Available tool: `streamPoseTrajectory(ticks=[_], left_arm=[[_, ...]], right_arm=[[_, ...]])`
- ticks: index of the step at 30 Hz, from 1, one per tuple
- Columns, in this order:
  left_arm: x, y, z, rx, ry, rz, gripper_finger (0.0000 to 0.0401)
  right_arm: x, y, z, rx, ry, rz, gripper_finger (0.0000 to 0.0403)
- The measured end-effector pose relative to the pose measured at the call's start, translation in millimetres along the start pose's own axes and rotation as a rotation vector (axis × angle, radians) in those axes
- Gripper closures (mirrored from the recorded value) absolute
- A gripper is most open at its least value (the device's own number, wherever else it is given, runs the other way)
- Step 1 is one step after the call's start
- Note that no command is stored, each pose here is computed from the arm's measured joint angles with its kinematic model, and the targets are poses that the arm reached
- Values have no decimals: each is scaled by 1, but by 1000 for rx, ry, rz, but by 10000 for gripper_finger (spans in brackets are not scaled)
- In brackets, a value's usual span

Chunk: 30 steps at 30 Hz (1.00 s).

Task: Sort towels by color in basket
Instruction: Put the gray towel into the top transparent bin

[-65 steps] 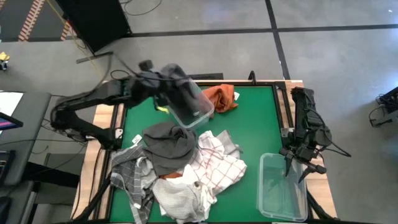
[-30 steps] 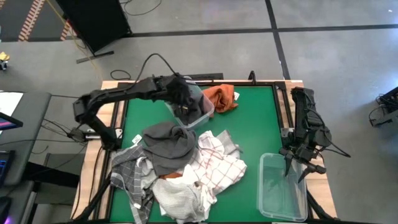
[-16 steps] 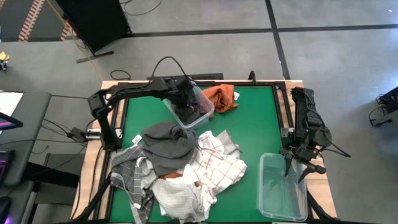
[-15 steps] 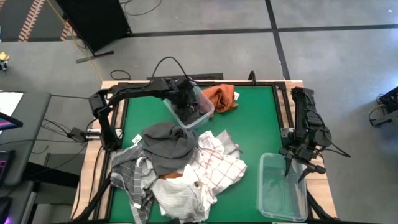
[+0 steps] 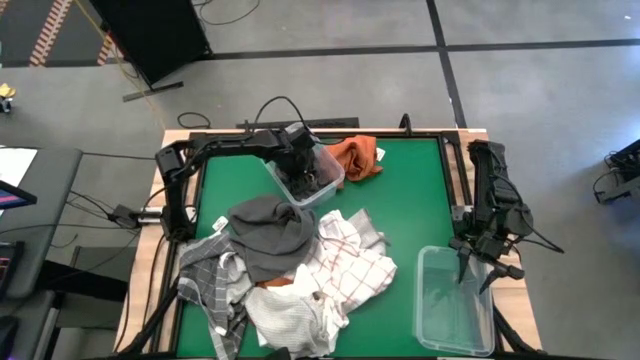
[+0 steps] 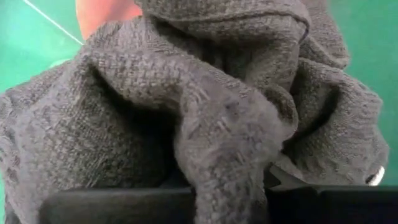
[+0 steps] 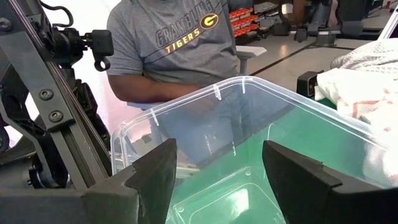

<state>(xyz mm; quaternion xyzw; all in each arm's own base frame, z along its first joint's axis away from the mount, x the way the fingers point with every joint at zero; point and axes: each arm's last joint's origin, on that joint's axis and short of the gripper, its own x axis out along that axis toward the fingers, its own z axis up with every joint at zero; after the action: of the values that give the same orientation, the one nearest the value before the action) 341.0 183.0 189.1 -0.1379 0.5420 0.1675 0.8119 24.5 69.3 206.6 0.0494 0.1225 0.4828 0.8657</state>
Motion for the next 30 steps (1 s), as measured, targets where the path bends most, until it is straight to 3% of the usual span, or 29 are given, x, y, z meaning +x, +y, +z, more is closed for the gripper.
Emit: streamPoseTrajectory(ticks=[8,13,18,22,30], left_arm=[[-11,-2,5,15,10,-49,228],[-41,-7,24,32,-30,-97,170],[-88,-14,40,86,-90,-91,162],[-132,-19,44,130,-132,-20,163],[-202,-41,19,179,-164,81,163]], right_arm=[[0,0,0,0,0,0,139],[0,0,0,0,0,0,139],[0,0,0,0,0,0,139],[0,0,0,0,1,0,139],[0,0,0,0,1,0,139]])
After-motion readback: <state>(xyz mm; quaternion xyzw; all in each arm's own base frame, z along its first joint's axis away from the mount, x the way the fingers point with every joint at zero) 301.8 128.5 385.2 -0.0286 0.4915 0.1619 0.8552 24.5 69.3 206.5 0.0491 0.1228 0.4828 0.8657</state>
